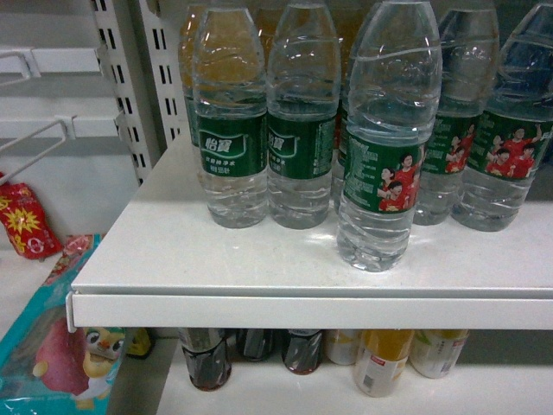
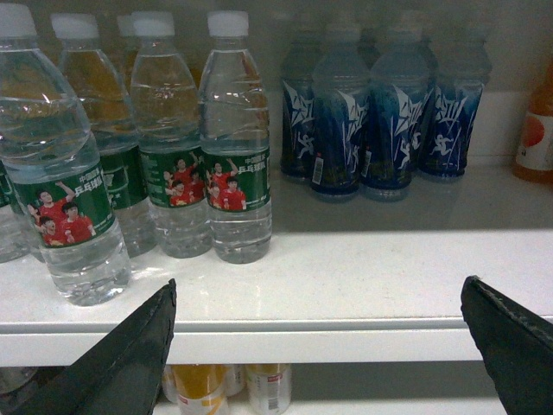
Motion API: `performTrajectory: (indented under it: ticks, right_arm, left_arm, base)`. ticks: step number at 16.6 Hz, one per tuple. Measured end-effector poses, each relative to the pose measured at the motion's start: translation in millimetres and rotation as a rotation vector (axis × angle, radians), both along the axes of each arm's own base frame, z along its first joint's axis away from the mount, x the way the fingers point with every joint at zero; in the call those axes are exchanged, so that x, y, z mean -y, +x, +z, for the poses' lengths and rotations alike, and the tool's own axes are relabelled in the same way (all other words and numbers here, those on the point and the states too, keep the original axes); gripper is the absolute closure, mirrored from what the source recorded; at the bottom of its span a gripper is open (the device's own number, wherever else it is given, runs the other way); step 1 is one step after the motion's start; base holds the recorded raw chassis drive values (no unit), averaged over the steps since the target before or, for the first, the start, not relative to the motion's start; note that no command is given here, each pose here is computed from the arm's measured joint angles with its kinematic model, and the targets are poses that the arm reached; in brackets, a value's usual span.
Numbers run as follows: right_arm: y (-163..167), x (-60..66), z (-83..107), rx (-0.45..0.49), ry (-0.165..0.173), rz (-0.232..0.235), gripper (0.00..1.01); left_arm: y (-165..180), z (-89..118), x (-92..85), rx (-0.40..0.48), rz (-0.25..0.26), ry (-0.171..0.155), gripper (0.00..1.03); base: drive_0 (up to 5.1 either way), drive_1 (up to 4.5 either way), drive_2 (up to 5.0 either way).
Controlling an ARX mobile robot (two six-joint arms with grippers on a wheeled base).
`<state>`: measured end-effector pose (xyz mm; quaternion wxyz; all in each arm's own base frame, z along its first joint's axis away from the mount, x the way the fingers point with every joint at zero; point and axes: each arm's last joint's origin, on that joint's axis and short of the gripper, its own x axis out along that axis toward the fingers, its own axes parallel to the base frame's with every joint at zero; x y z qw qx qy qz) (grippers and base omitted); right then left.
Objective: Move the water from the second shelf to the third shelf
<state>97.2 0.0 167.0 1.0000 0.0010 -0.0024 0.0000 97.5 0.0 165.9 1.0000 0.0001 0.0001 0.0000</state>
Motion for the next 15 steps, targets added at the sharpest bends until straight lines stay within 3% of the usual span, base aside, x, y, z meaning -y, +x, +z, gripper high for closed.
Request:
performTrajectory:
  ticks: [15]
  right_arm:
    - [0.0,0.0,0.0,0.000,0.000,0.000,0.03]
  left_arm:
    - [0.0,0.0,0.0,0.000,0.000,0.000,0.05]
  base:
    - [0.0,0.00,0.0]
